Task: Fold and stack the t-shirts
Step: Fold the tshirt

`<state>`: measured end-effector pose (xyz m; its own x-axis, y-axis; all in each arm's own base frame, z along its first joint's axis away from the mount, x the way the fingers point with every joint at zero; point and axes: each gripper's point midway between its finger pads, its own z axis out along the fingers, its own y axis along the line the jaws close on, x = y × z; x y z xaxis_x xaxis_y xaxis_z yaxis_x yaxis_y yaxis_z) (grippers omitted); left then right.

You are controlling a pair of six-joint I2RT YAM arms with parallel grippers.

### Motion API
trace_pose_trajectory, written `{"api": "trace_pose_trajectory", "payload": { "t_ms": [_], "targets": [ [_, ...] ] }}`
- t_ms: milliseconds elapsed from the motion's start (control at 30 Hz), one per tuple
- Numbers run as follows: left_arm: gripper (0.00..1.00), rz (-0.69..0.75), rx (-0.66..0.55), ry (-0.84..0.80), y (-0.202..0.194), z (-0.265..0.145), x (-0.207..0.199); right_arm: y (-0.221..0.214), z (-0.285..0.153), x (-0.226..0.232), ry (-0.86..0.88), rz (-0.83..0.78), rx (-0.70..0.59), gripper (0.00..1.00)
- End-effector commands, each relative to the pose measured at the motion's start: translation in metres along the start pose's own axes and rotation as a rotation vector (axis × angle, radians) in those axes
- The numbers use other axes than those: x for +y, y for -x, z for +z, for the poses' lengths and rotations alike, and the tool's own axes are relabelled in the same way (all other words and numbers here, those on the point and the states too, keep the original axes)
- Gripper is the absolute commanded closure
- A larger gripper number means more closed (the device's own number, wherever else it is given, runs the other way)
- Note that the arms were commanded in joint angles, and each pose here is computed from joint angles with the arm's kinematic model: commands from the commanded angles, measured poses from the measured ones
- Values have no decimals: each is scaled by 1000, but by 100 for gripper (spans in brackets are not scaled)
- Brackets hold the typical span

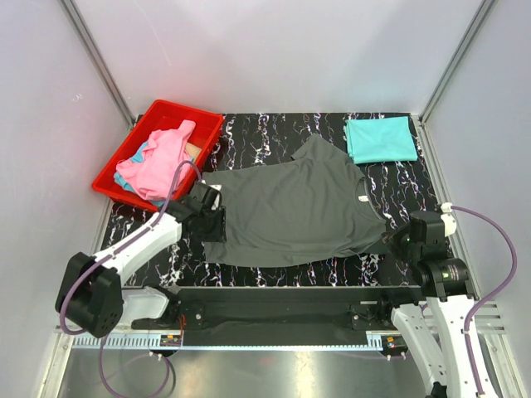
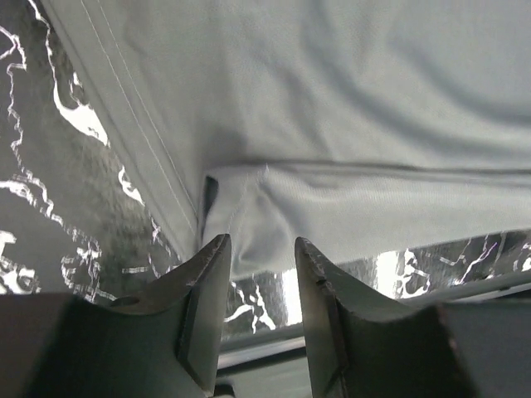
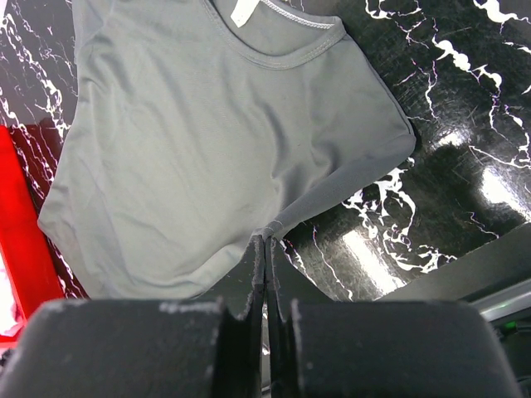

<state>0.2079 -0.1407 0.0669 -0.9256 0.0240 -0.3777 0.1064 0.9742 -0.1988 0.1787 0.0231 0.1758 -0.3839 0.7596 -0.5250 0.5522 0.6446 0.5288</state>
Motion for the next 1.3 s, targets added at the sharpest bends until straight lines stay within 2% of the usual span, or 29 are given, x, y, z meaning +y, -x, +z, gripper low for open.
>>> {"api": "trace_pose_trajectory", "payload": {
  "t_ms": [0,200,400,933,1133,1167,1267],
  "targets": [
    [58,1,-35,-150,19,1,-18,16,-11,19,83,-8,-58,100],
    [58,-43,-15,-165,24,5,-5,23,-19,25,111,-15,-80,100],
    [64,-65,34,-143,19,20,4,26,-21,29,127,-21,-87,100],
    [62,-42,72,-108,20,36,11,23,-21,29,131,-14,-80,100],
    [61,-33,48,-117,25,34,9,23,-20,28,131,-15,-80,100],
    [64,-31,43,-125,27,33,7,23,-20,28,132,-14,-81,100],
    [86,-29,27,-116,31,30,8,24,-20,28,125,-16,-87,100]
  ]
}}
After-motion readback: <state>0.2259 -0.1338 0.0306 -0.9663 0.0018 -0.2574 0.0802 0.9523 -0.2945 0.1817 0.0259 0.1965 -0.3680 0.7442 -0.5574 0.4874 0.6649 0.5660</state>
